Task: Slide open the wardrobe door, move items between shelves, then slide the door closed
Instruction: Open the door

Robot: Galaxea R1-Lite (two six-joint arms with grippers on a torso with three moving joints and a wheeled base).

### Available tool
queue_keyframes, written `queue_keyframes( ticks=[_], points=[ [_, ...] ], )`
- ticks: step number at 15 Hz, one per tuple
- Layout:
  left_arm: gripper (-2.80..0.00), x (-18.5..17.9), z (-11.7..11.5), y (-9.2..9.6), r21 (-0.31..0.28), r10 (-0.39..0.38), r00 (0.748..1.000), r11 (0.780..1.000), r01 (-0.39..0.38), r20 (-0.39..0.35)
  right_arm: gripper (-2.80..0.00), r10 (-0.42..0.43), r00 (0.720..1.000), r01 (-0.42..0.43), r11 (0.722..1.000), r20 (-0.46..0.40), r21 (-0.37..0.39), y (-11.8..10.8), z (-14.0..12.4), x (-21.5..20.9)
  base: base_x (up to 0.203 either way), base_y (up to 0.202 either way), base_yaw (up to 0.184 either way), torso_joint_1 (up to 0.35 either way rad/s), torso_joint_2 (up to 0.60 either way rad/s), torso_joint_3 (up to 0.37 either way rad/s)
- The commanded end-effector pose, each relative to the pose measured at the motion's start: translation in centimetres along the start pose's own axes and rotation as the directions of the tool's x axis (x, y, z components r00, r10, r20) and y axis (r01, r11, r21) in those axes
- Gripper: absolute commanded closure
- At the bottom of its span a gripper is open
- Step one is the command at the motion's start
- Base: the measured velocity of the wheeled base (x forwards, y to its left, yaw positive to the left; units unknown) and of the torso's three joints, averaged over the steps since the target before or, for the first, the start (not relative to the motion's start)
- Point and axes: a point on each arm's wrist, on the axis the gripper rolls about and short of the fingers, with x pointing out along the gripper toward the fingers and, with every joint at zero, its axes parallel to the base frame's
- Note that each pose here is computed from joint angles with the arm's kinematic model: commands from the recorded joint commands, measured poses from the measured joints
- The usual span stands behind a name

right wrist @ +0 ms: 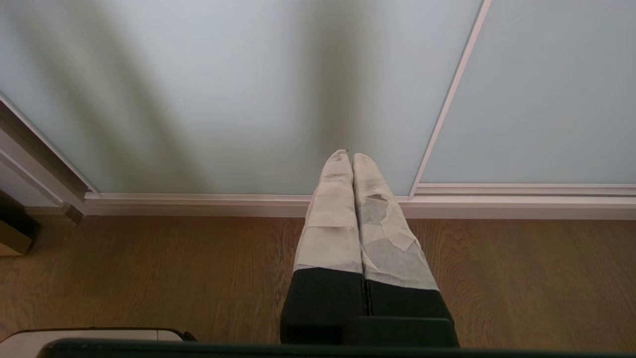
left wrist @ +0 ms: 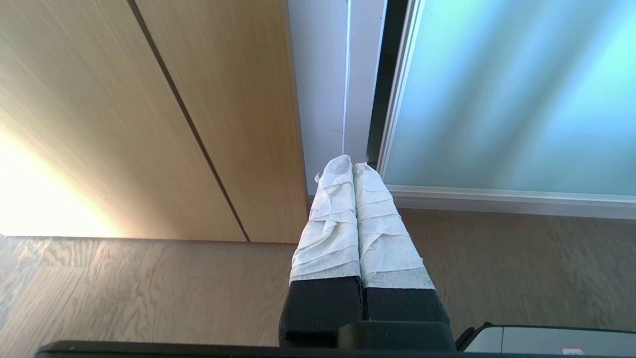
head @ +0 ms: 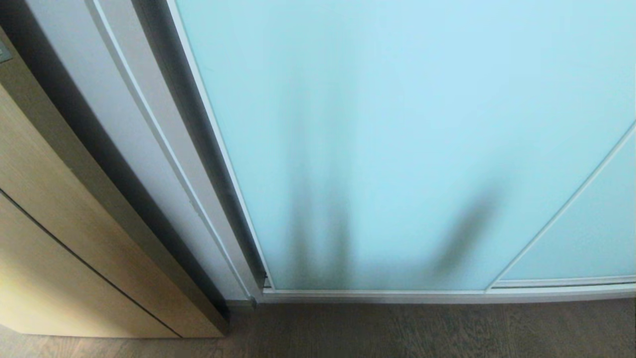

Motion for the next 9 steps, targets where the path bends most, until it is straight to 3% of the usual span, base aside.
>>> queue_keyframes(
  ticks=[1,9],
  points=[
    [0.00,0.01,0.00,0.00,0.000,0.000,1.000,1.000,0.000,-0.002,0.00,0.001,1.000,-0.001,1.000,-0.001,0.000,0.00,0.00,0.01,0.000,0.000,0.000,0.000,0.00,0.000],
    [0.00,0.01,0.00,0.00,0.000,0.000,1.000,1.000,0.000,-0.002,0.00,0.001,1.000,-0.001,1.000,-0.001,0.000,0.00,0.00,0.01,0.000,0.000,0.000,0.000,0.00,0.000]
  ],
)
